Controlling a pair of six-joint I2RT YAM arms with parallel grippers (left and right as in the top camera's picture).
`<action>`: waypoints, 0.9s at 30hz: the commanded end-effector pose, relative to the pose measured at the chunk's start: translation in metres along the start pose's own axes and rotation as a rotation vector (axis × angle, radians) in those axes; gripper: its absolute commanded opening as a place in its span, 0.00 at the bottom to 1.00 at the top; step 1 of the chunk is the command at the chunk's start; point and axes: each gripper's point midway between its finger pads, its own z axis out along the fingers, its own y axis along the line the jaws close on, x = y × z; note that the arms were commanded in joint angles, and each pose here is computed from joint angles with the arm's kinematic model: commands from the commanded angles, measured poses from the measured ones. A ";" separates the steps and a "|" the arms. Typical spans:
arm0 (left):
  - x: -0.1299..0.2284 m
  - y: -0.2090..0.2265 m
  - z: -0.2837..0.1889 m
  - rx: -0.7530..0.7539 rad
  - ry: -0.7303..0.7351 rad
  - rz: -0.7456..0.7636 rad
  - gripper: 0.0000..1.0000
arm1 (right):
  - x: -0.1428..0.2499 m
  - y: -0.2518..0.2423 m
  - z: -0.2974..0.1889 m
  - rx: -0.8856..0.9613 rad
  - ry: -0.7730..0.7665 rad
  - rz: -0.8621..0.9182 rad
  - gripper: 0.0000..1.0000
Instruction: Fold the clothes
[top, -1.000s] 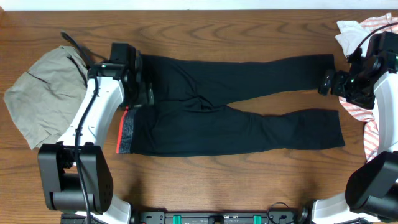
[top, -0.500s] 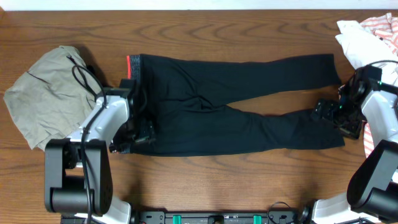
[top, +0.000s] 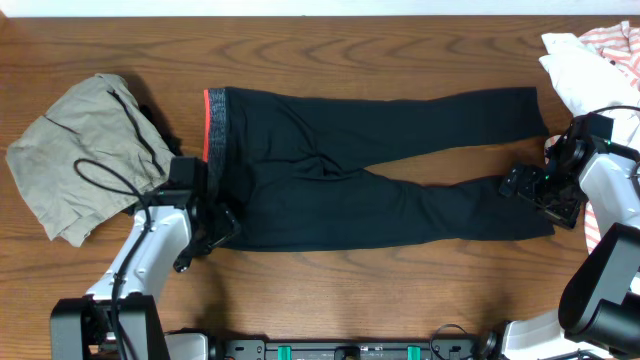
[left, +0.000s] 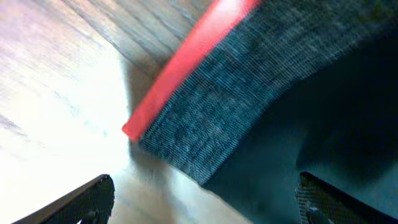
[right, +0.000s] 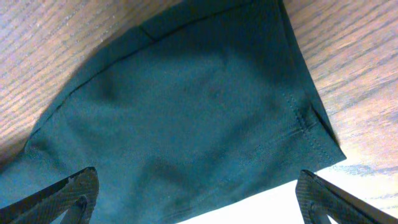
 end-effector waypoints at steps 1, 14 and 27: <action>0.005 -0.001 0.007 0.040 0.022 -0.114 0.93 | 0.000 -0.004 0.001 0.007 -0.001 0.024 0.99; -0.003 -0.008 0.015 0.097 -0.018 -0.230 0.63 | 0.000 -0.004 0.001 0.007 0.000 0.023 0.99; -0.002 -0.008 0.015 0.095 -0.016 -0.229 0.19 | 0.000 -0.004 0.001 0.007 0.001 0.020 0.99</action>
